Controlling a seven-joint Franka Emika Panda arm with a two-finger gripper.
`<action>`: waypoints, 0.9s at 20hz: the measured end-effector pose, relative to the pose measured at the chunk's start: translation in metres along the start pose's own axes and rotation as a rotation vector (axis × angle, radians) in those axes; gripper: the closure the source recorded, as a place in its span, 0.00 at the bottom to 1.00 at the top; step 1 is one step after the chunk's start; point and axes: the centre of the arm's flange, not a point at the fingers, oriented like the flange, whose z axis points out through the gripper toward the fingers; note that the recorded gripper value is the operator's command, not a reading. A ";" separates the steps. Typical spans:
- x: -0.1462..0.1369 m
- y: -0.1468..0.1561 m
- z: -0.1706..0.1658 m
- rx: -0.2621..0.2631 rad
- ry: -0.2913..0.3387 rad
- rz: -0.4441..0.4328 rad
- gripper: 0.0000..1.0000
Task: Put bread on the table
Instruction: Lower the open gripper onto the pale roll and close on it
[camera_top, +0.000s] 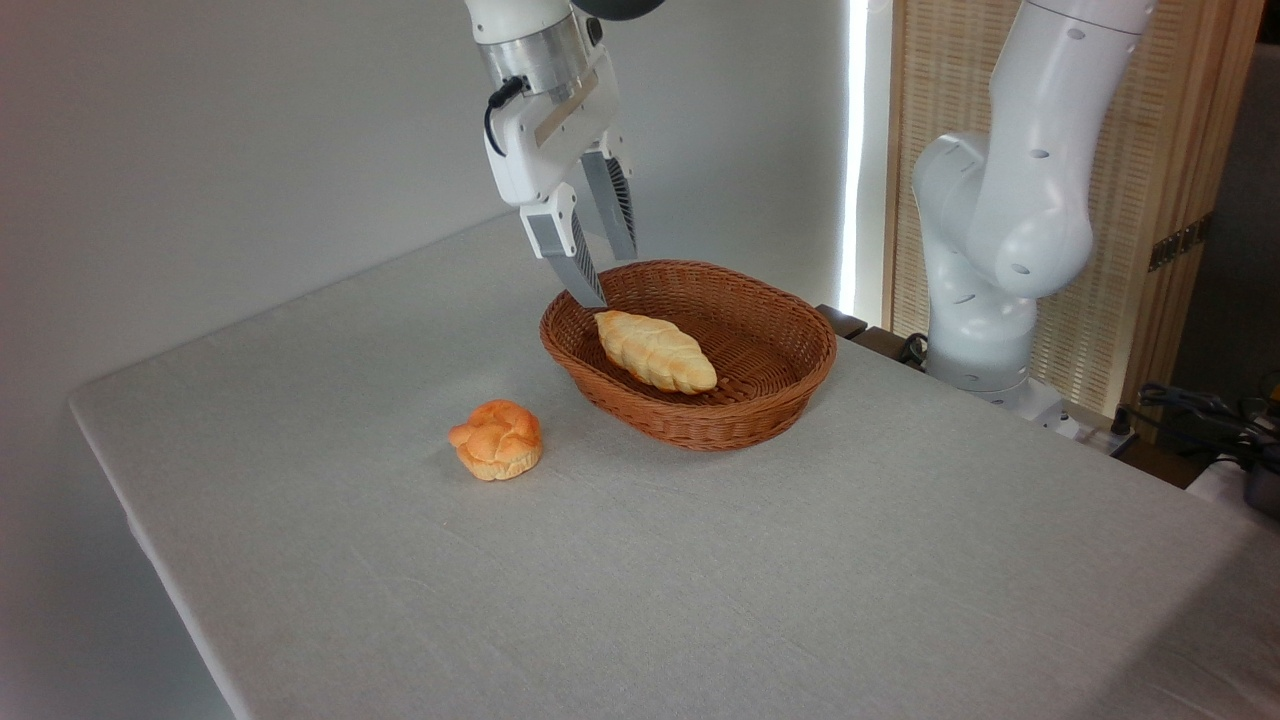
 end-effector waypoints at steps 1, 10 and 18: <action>0.003 0.002 0.005 -0.009 -0.005 0.035 0.00; 0.025 0.012 0.053 -0.027 -0.087 0.163 0.00; 0.036 0.013 0.076 -0.014 -0.114 0.202 0.00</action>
